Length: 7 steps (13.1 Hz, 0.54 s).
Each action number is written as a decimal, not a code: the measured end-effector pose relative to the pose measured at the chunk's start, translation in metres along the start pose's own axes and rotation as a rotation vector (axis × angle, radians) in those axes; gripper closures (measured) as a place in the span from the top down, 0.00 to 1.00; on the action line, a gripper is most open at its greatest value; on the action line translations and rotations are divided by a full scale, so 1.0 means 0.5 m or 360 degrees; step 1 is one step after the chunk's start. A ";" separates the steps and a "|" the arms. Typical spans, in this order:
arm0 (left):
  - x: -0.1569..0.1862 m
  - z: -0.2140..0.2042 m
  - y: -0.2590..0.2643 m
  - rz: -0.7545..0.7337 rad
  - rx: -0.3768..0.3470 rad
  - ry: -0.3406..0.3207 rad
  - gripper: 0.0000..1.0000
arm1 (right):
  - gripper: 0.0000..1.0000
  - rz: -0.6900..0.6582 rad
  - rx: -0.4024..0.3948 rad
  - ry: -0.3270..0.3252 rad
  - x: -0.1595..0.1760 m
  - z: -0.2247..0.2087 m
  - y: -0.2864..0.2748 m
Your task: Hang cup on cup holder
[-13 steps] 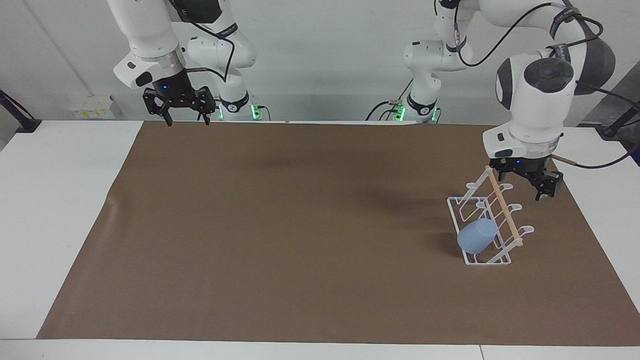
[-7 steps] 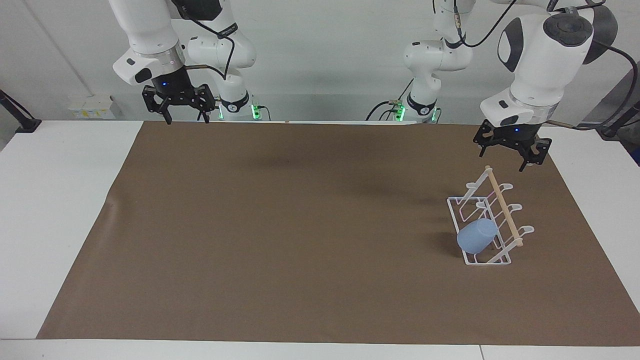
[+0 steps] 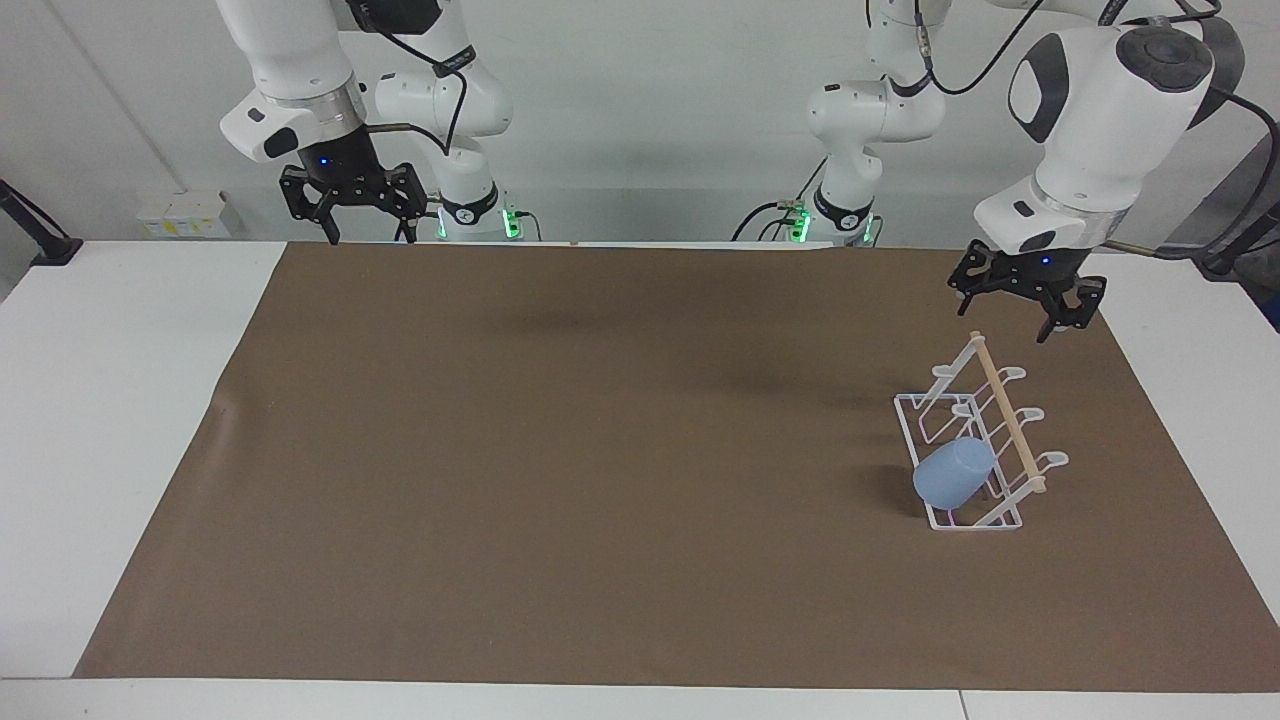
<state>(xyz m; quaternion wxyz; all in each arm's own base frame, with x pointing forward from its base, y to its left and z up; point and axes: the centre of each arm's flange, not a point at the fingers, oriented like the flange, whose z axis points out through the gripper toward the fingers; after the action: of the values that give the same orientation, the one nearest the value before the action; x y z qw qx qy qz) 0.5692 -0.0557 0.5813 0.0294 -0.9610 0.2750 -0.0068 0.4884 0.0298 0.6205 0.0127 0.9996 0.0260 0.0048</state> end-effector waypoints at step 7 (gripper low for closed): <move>-0.077 -0.067 -0.014 -0.0440 -0.0165 -0.0098 1.00 | 1.00 0.0000 0.0000 0.0000 0.000 0.000 0.000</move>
<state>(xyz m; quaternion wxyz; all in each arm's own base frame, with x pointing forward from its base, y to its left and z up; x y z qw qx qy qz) 0.5393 -0.0310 0.6153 -0.0131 -0.9897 0.1388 0.0330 0.4884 0.0298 0.6205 0.0127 0.9996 0.0260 0.0049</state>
